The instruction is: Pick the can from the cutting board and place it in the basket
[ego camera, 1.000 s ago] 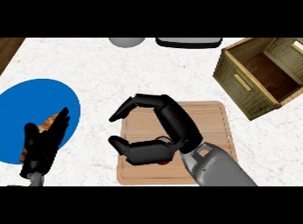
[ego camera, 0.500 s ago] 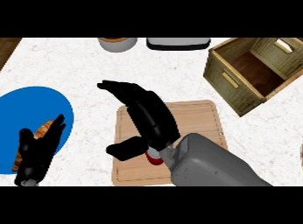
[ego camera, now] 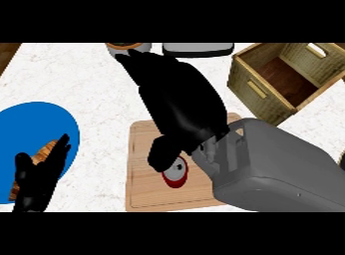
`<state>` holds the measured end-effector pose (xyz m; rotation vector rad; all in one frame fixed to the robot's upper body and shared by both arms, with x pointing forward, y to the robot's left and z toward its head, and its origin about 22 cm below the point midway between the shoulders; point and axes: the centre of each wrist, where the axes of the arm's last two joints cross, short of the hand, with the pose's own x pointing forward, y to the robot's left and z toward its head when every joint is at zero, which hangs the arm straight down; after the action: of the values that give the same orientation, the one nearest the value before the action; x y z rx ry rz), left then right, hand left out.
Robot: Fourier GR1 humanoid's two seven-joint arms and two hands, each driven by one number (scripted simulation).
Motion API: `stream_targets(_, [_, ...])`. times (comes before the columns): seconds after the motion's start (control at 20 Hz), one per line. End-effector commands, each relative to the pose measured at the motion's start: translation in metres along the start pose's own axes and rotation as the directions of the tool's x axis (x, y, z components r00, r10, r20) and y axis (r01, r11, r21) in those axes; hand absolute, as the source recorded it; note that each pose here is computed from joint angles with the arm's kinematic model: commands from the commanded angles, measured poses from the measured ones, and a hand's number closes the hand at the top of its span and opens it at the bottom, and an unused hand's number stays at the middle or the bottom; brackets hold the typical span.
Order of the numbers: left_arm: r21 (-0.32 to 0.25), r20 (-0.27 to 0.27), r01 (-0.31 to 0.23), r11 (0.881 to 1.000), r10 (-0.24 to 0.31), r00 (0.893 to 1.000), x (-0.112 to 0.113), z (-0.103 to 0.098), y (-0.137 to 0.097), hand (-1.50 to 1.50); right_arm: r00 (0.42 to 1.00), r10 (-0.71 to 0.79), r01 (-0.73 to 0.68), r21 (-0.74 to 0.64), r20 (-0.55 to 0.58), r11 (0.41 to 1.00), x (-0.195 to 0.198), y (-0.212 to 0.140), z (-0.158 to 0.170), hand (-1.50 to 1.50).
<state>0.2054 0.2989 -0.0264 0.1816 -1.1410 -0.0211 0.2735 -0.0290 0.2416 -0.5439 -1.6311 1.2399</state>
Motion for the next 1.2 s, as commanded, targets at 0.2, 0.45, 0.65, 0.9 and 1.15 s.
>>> stream_targets(0.2, [0.002, -0.128, -0.009, 1.0, 0.01, 0.992, -0.027, 0.007, -0.003, 0.0, 0.976, 0.195, -0.159, 0.295, -0.096, 0.942, 0.017, -0.056, 0.014, -1.5])
stream_targets(0.45, [0.001, -0.14, -0.002, 1.0, 0.002, 0.99, -0.021, 0.004, 0.009, 0.0, 0.957, 0.271, -0.212, 0.385, -0.103, 0.898, 0.004, -0.067, 0.023, -1.5])
stream_targets(0.65, [-0.006, -0.123, -0.01, 1.0, 0.009, 0.992, -0.019, 0.009, -0.001, 0.0, 0.969, 0.226, -0.175, 0.368, -0.1, 0.913, 0.01, -0.094, 0.034, -1.5])
stream_targets(0.9, [-0.017, -0.14, -0.009, 1.0, 0.006, 0.99, -0.023, 0.007, -0.005, 0.0, 0.976, 0.179, -0.12, 0.384, -0.123, 0.915, 0.005, -0.078, 0.045, -1.5])
stream_targets(1.15, [-0.015, -0.143, -0.001, 1.0, -0.001, 0.99, -0.037, 0.011, 0.0, 0.0, 0.982, 0.133, -0.077, 0.367, -0.132, 0.927, -0.009, -0.061, 0.052, -1.5])
